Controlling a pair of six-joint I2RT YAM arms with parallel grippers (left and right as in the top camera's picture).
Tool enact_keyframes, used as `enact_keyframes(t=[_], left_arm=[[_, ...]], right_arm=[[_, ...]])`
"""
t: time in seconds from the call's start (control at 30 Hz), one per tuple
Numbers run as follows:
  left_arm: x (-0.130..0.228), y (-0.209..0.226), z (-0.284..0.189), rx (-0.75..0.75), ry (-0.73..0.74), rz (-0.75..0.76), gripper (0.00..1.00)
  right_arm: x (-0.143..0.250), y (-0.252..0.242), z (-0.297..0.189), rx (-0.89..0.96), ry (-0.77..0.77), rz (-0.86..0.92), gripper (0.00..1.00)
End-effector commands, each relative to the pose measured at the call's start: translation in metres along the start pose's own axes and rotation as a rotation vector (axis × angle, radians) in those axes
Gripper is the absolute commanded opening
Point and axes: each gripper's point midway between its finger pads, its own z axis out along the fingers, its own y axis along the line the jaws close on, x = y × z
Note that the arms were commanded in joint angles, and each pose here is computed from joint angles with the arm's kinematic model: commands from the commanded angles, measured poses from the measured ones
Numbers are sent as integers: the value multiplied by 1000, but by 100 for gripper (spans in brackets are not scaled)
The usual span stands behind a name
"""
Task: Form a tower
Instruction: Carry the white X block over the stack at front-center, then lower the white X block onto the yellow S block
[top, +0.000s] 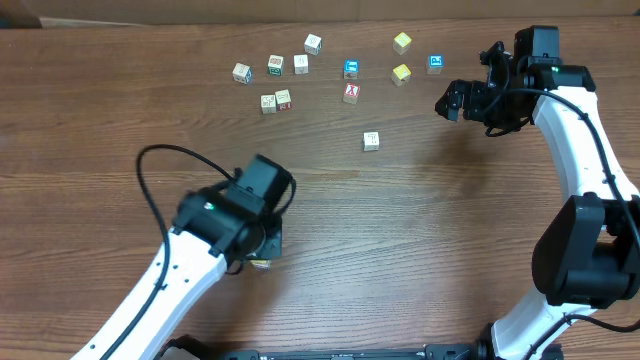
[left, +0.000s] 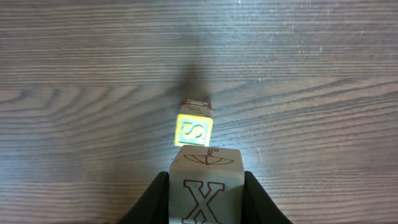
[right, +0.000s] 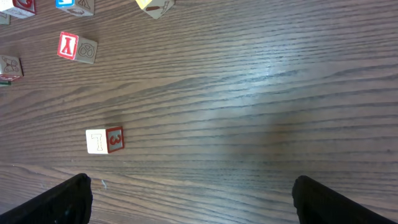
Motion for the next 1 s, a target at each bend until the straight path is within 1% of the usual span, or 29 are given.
enact_keyframes(t=[0.0,0.07,0.17,0.63,0.97], left_arm=[[4,2,7,-38,-15,-15,11],[6,5,11,-62,-14,19,12],[6,9,16,-84,-21,23,13],[14,10,39,-84,-14,27,13],[10,8,40,-78,-32,24,12]], right_arm=[[-11,6,-15,-4,-50,-12,100],[-11,6,-15,-4,-50,-12,100],[-11,6,-15,-4,-50,-12,100],[-11,6,-15,-4,-50,-12,100],[-11,6,-15,-4,-50,-12,100]])
